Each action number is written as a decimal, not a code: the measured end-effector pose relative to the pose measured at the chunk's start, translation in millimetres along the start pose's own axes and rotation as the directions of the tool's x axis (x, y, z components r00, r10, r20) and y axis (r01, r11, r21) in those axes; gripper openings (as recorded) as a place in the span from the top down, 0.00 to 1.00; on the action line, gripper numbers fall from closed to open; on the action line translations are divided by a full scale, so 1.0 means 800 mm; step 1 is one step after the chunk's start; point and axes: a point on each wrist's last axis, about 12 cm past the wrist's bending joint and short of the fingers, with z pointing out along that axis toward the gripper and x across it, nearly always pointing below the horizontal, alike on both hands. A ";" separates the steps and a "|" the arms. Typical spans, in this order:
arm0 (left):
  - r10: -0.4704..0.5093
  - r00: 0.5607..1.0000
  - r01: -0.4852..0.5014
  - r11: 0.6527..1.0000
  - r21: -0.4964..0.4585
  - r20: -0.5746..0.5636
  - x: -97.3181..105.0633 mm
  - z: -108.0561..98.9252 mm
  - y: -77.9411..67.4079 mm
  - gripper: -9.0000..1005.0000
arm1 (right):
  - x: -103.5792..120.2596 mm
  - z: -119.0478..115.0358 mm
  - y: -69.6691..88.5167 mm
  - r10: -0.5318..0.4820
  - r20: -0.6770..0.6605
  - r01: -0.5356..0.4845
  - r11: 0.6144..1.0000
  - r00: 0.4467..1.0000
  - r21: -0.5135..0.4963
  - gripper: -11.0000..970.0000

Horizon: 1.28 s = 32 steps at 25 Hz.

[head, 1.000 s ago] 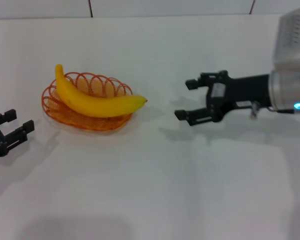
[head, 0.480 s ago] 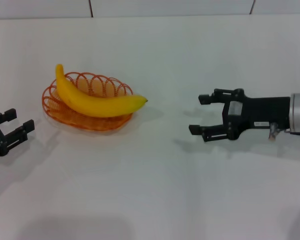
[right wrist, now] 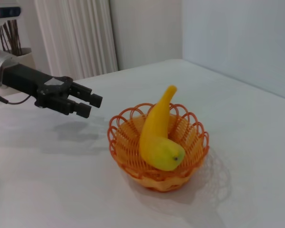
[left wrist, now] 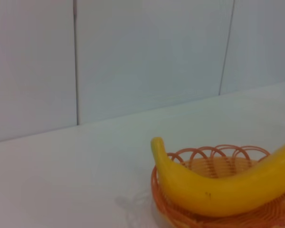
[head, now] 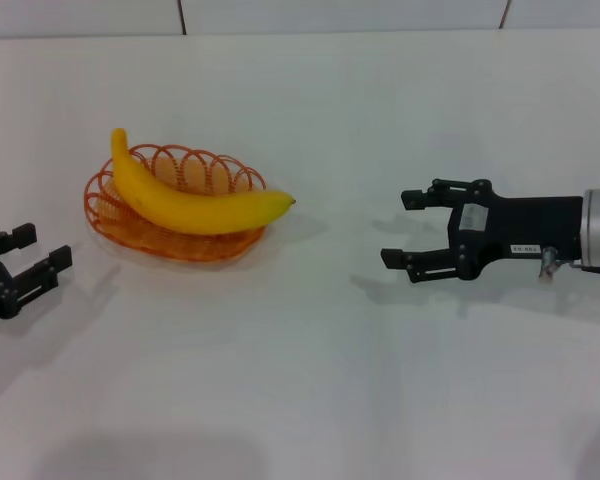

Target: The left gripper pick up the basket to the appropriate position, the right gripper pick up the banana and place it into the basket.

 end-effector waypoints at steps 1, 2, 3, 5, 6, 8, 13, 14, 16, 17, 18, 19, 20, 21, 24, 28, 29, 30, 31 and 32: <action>0.001 1.000 -0.001 1.000 0.000 0.000 0.000 0.000 0.000 0.41 | 0.000 -0.001 0.000 0.002 0.002 -0.002 1.000 1.000 0.003 0.08; 0.002 1.000 -0.002 1.000 0.000 -0.001 0.000 0.000 0.000 0.41 | 0.001 -0.001 0.000 0.002 0.003 -0.002 1.000 1.000 0.006 0.08; 0.002 1.000 -0.002 1.000 0.000 -0.001 0.001 0.000 0.000 0.41 | 0.001 -0.002 -0.001 0.002 0.003 -0.002 1.000 1.000 0.007 0.08; 0.003 1.000 -0.003 1.000 0.000 -0.001 0.001 0.000 0.000 0.41 | 0.001 -0.002 -0.001 0.002 0.004 -0.002 1.000 1.000 0.007 0.08; 0.003 1.000 -0.003 1.000 0.000 -0.001 0.001 0.000 0.000 0.41 | 0.001 -0.002 -0.001 0.002 0.004 -0.002 1.000 1.000 0.008 0.08; 0.007 1.000 -0.007 1.000 0.005 -0.008 0.002 -0.001 -0.001 0.41 | 0.001 -0.002 0.000 0.002 0.004 -0.002 1.000 1.000 0.008 0.08; 0.028 0.998 -0.026 0.999 0.039 -0.057 0.008 -0.002 -0.004 0.41 | 0.002 -0.003 0.000 0.002 0.004 -0.002 1.000 1.000 0.008 0.08; 0.030 0.998 -0.028 0.999 0.040 -0.061 0.009 -0.002 -0.004 0.41 | 0.002 -0.003 0.000 0.002 0.004 -0.002 1.000 1.000 0.008 0.08; 0.031 0.998 -0.028 0.999 0.041 -0.062 0.009 -0.002 -0.004 0.41 | 0.002 -0.003 0.000 0.003 0.005 -0.003 1.000 1.000 0.009 0.08; 0.032 0.998 -0.030 0.999 0.043 -0.061 0.008 -0.002 -0.004 0.41 | 0.002 -0.003 0.000 0.003 0.006 -0.004 1.000 1.000 0.010 0.08; 0.035 0.998 -0.031 0.998 0.060 -0.053 0.007 -0.002 -0.007 0.41 | 0.002 -0.004 -0.001 0.004 0.007 -0.005 1.000 1.000 0.012 0.08; 0.035 0.998 -0.031 0.998 0.060 -0.053 0.007 -0.002 -0.007 0.41 | 0.002 -0.004 -0.001 0.005 0.008 -0.005 1.000 1.000 0.014 0.08; 0.035 0.998 -0.031 0.997 0.067 -0.050 0.006 -0.002 -0.008 0.41 | 0.002 -0.004 -0.001 0.006 0.009 -0.006 1.000 1.000 0.014 0.08; 0.035 0.998 -0.031 0.997 0.075 -0.046 0.006 -0.002 -0.009 0.41 | 0.002 -0.004 -0.001 0.006 0.009 -0.006 1.000 1.000 0.014 0.08; 0.033 0.999 -0.030 0.996 0.085 -0.037 0.005 -0.004 -0.010 0.41 | 0.002 -0.004 -0.001 0.006 0.009 -0.006 1.000 1.000 0.012 0.08; 0.035 0.999 -0.032 0.996 0.088 -0.036 0.004 -0.005 -0.010 0.41 | 0.002 -0.004 -0.001 0.007 0.010 -0.007 1.000 1.000 0.011 0.08; 0.036 0.999 -0.033 0.996 0.089 -0.036 0.004 -0.005 -0.010 0.41 | 0.002 -0.004 -0.001 0.007 0.010 -0.007 1.000 1.000 0.011 0.08; 0.036 0.999 -0.033 0.995 0.089 -0.036 0.004 -0.005 -0.010 0.41 | 0.002 -0.004 -0.001 0.007 0.009 -0.007 1.000 1.000 0.011 0.08; 0.036 0.999 -0.033 0.995 0.089 -0.036 0.004 -0.005 -0.010 0.41 | 0.002 -0.004 -0.001 0.007 0.009 -0.007 1.000 1.000 0.011 0.08; 0.036 0.999 -0.033 0.995 0.089 -0.036 0.004 -0.005 -0.010 0.41 | 0.002 -0.004 -0.001 0.007 0.009 -0.007 1.000 1.000 0.011 0.08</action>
